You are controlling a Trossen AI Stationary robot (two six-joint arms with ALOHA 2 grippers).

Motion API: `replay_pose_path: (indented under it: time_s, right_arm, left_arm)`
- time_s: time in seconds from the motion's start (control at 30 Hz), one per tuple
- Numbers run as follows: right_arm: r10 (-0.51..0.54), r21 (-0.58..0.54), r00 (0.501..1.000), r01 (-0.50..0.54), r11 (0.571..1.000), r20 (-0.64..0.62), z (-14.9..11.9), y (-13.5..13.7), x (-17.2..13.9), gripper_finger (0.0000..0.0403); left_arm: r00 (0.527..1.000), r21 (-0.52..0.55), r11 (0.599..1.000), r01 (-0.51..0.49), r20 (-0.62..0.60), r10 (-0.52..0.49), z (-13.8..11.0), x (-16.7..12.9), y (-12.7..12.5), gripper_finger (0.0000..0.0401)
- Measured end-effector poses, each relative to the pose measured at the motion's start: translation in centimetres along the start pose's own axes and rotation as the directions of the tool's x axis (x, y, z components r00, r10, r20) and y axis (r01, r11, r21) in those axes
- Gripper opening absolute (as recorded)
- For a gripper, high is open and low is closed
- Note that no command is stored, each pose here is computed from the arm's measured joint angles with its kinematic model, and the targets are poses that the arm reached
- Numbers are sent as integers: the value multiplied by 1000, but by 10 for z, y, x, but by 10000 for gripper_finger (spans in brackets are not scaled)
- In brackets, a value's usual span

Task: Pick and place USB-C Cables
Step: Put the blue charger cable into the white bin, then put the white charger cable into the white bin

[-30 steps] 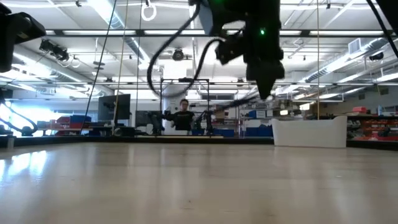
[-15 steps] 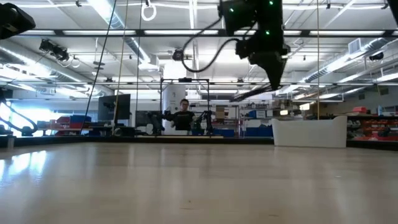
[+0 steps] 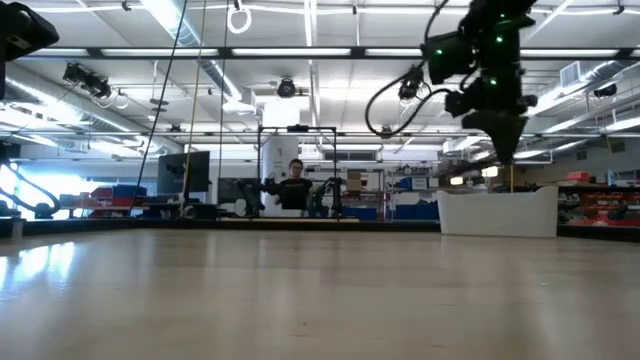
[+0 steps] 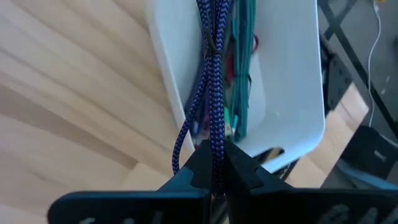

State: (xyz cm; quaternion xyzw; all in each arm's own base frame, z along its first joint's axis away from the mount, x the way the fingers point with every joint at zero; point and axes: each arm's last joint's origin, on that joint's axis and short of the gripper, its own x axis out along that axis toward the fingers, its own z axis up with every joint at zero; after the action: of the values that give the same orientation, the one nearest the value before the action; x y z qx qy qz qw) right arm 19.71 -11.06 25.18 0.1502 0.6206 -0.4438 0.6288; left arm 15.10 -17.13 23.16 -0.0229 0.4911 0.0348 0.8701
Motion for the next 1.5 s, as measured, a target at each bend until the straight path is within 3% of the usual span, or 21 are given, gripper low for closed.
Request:
replay_pose_path:
  time_s: [0.37, 0.73, 0.97, 1.17, 1.37, 1.5]
  right_arm:
    - [-83, 14, 996, 83, 996, -44, -29, -21, 27, 18]
    - [-100, 25, 995, 99, 995, 16, -24, -26, 54, 19]
    - [-76, 62, 997, 76, 995, 2, -23, -30, 57, 75]
    - [-64, 63, 998, 63, 996, 15, -22, -29, 57, 145]
    - [-52, 54, 998, 50, 997, 42, -22, -25, 53, 208]
    - [72, -13, 988, -71, 997, 139, -20, -12, 43, 223]
  left_arm:
    - [1000, -5, 1000, 3, 8, -3, 1, 0, 0, 160]
    - [1000, -2, 1000, 4, 17, -4, 2, 0, -1, 160]
    - [1000, -31, 999, 9, 20, -9, 2, 0, -1, 160]
    - [999, -54, 998, 40, -6, -40, 1, 0, -3, 160]
    - [986, -139, 981, 136, -77, -147, 1, 0, -8, 160]
    - [963, -197, 957, 214, -123, -241, 0, -2, -14, 160]
